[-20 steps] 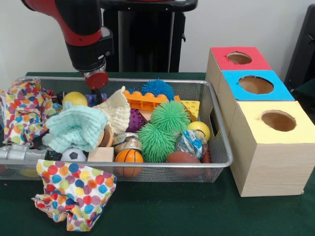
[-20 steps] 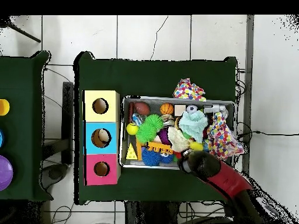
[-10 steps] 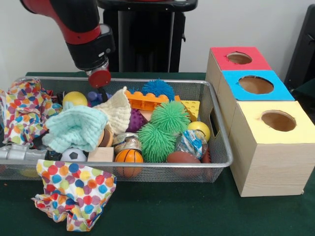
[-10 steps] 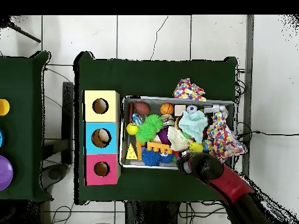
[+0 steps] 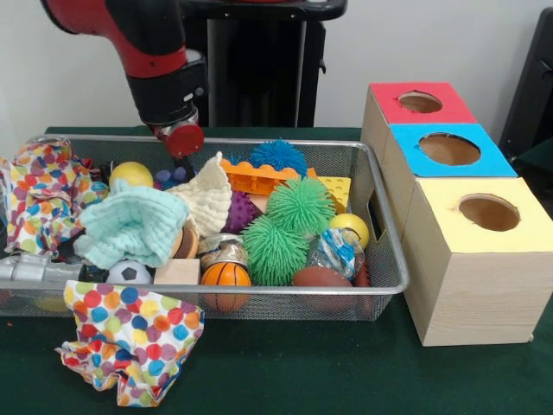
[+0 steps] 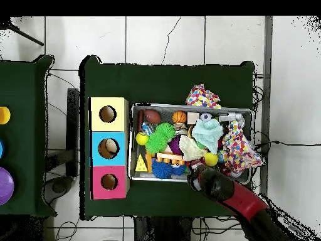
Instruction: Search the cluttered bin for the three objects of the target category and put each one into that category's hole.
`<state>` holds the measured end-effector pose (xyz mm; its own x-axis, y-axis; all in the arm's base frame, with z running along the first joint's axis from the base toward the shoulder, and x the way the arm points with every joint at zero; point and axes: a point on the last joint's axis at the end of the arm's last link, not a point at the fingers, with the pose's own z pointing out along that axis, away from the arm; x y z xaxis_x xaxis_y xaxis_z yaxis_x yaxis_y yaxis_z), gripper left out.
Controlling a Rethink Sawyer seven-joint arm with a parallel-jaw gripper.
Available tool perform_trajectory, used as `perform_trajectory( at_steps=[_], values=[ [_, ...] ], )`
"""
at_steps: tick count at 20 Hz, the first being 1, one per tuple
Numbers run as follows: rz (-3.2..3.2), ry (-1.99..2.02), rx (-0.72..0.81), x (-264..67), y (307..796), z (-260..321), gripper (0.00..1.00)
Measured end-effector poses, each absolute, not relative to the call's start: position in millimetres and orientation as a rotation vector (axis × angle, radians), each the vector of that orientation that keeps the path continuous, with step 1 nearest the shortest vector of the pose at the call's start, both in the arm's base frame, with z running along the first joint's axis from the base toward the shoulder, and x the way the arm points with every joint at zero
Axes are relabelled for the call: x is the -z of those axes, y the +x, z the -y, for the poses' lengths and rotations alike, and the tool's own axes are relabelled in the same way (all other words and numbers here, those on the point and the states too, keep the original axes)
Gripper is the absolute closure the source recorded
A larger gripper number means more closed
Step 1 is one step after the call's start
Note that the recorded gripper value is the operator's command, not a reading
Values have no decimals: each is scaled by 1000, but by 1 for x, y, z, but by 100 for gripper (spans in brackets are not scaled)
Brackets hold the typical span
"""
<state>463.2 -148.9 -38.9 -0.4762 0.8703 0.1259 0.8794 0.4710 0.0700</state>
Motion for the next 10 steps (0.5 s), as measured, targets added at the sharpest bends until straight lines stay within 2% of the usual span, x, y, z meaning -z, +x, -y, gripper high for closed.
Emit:
perform_trajectory(
  at_steps=[10],
  values=[
    [2853,-1308,127,50,461,143,0]
  ],
)
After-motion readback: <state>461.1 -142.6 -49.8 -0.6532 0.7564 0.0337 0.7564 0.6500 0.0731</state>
